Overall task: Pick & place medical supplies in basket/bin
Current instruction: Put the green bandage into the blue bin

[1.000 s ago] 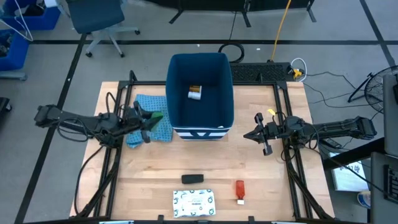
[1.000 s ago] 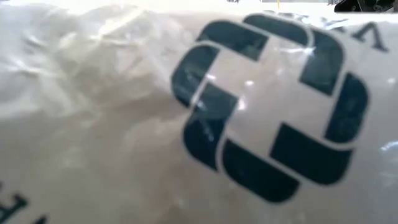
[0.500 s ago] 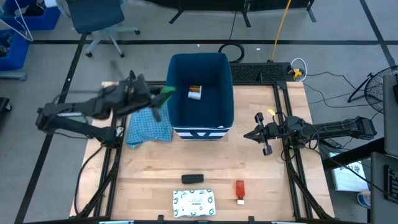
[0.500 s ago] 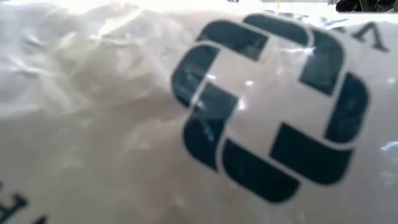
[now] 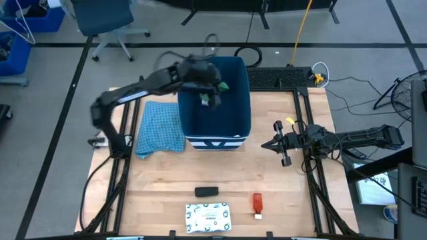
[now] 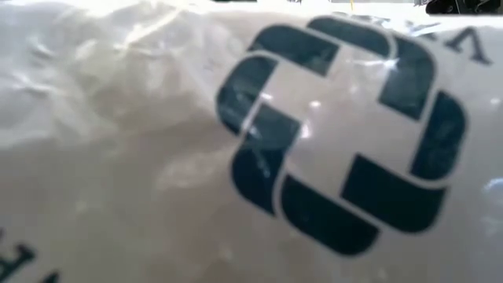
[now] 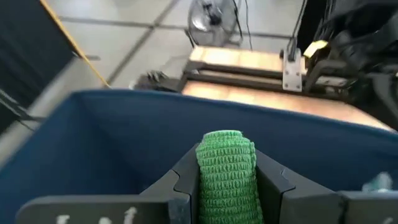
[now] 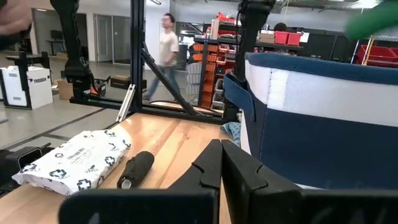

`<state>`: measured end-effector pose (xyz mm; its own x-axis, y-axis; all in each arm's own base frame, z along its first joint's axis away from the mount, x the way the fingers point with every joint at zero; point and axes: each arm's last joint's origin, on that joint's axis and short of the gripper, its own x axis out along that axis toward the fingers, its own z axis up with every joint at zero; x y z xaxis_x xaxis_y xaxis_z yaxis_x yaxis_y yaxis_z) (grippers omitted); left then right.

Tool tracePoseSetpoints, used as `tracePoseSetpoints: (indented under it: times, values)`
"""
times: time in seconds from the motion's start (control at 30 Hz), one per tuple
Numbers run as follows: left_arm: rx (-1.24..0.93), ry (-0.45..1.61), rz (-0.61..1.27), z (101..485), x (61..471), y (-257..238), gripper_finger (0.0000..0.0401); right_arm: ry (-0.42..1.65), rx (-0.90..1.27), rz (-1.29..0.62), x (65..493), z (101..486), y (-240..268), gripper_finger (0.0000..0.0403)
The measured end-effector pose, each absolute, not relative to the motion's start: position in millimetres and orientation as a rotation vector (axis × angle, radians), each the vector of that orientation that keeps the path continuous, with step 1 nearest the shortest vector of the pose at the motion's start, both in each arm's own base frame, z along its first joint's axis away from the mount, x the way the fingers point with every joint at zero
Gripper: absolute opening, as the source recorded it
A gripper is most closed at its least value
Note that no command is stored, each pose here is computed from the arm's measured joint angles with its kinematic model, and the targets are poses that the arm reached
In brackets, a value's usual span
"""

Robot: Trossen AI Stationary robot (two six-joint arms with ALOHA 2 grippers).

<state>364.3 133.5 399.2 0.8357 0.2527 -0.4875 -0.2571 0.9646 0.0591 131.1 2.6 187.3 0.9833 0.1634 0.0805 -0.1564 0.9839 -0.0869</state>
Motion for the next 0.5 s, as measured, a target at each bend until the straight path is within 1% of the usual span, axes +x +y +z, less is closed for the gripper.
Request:
tracePoseSetpoints:
  times: [0.23,0.5]
  values:
    - [-0.105,0.635,0.182,340.0,407.0,168.4,0.0092,-0.086,-0.08,0.161,131.1,187.1,2.7,0.0]
    - [-0.246,0.793,0.12,273.2,436.5,170.3,0.0092,-0.057,-0.07,0.163,131.2,184.3,2.7,0.0]
